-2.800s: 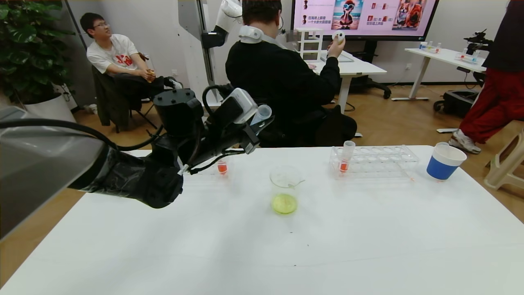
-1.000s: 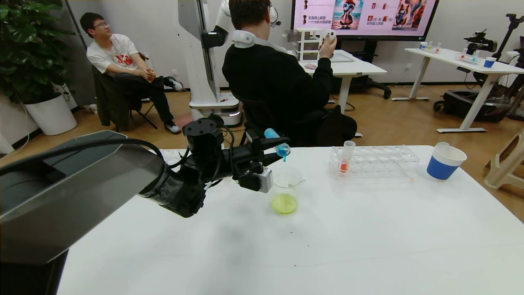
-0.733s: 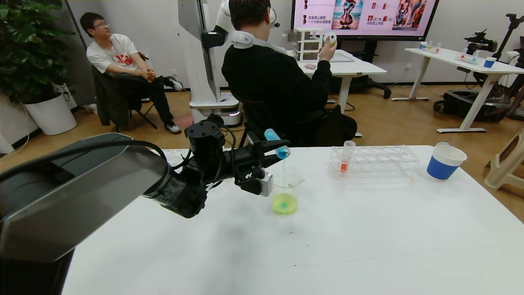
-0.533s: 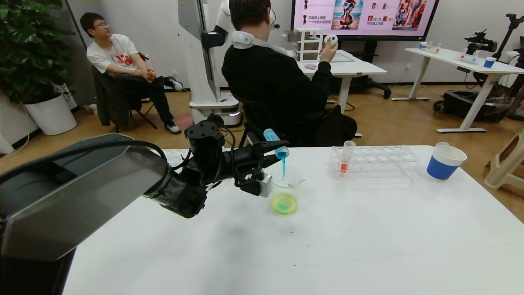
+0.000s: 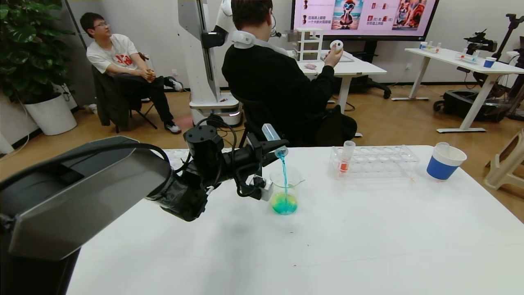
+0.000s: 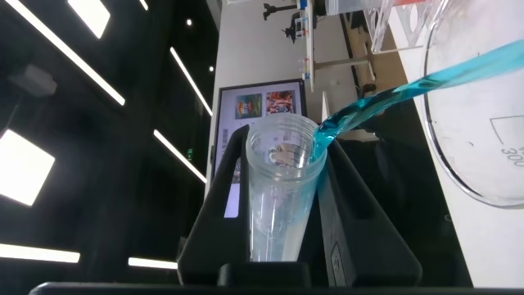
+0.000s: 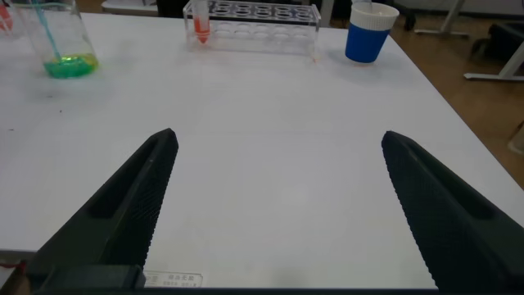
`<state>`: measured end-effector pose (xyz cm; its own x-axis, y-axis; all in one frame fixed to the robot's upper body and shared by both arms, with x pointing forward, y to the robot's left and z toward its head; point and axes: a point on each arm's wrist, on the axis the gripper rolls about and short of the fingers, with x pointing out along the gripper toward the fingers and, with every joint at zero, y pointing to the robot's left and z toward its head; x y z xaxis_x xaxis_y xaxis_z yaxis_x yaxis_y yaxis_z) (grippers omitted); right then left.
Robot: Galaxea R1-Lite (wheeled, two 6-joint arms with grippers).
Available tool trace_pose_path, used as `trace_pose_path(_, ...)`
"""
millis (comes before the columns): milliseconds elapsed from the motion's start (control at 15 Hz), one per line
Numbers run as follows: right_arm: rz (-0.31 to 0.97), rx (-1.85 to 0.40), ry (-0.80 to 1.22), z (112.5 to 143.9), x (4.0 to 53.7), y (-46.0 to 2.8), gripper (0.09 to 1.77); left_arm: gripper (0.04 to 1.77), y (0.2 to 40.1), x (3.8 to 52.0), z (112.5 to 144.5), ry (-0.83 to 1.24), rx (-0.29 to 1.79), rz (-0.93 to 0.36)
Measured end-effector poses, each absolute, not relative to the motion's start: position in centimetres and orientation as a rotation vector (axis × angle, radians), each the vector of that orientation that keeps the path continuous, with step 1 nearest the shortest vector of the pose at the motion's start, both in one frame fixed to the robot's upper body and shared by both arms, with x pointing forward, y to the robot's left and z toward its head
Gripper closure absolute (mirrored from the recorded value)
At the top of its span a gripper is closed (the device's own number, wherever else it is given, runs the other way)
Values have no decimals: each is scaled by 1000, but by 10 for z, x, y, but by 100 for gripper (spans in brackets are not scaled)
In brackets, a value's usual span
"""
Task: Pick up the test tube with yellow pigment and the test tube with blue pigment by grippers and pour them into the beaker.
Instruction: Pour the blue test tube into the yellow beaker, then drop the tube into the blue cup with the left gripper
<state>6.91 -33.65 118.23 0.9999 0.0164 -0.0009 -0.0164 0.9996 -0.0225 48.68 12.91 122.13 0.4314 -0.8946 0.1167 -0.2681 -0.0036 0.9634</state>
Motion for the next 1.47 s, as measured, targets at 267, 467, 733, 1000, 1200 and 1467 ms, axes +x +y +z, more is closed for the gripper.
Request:
trace_pose_path(267,16,-23,1,1182,69,-337,12,131,131,484,1213,-1109,1617,-674)
trace_pose_path(467,16,-23,1,1182,69,-337,12,131,130,482,1208,-1115,1621,-688)
trace_pose_path(733,16,-23,1,1182,69,-337,12,131,130,482,1210,-1096,1561,-675)
trace_pose_path(1000,16,-23,1,1182,69,-337,12,131,128,483,1231,-979,1375,-669)
trace_pose_path(1200,16,-23,1,1182,69,-337,12,131,126,478,1254,-760,1104,-553)
trace_pose_path(1467,16,-23,1,1182,69,-337,12,131,112,465,1276,-433,576,-237)
